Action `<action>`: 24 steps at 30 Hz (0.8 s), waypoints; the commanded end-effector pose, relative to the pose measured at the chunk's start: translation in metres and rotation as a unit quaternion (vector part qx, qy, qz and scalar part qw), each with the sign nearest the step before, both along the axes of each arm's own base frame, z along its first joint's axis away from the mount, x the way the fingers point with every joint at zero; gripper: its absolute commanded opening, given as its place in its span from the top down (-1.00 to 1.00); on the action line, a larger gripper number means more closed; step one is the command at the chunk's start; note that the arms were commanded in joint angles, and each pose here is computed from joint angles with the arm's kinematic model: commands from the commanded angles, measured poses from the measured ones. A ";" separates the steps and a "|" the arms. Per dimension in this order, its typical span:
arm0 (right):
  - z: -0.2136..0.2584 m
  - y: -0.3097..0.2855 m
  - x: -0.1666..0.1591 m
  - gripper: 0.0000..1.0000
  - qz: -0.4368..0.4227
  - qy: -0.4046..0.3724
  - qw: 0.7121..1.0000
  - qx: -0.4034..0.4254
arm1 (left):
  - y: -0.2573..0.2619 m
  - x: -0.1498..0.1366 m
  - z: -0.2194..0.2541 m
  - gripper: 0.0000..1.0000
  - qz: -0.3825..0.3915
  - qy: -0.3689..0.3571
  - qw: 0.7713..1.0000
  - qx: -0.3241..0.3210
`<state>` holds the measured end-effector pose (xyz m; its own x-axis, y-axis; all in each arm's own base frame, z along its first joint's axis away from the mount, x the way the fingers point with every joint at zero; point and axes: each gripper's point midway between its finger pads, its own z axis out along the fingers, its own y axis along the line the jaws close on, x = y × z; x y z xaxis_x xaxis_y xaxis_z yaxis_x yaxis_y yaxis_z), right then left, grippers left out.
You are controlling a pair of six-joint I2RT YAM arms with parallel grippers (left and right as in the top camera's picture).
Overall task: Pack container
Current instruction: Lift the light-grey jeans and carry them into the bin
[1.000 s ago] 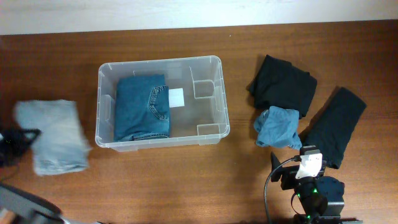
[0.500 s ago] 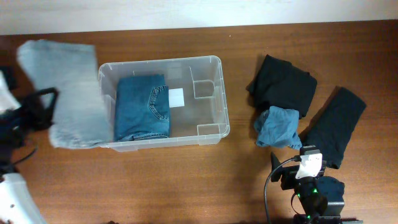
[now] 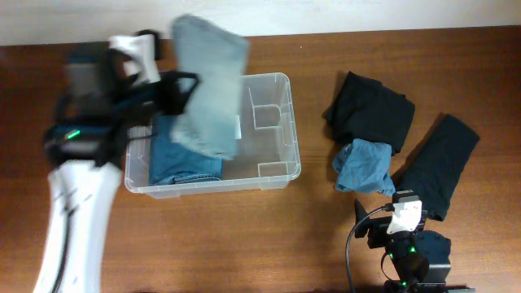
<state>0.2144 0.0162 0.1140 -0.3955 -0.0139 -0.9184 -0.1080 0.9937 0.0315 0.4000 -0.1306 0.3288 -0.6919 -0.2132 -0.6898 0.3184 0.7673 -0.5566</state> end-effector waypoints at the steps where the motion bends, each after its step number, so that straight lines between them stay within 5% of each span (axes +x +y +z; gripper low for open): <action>1: -0.002 0.000 0.000 -0.98 0.001 0.001 1.000 -0.002 | -0.055 0.025 -0.034 0.99 0.003 0.068 0.997 -0.039; 8: -0.002 0.000 0.000 -0.97 0.001 0.001 1.000 -0.002 | -0.108 0.031 -0.080 0.99 -0.012 0.117 0.992 -0.036; 24: -0.002 0.000 0.000 -0.97 0.001 0.001 1.000 -0.002 | -0.063 0.016 -0.140 0.99 0.097 0.202 0.971 0.083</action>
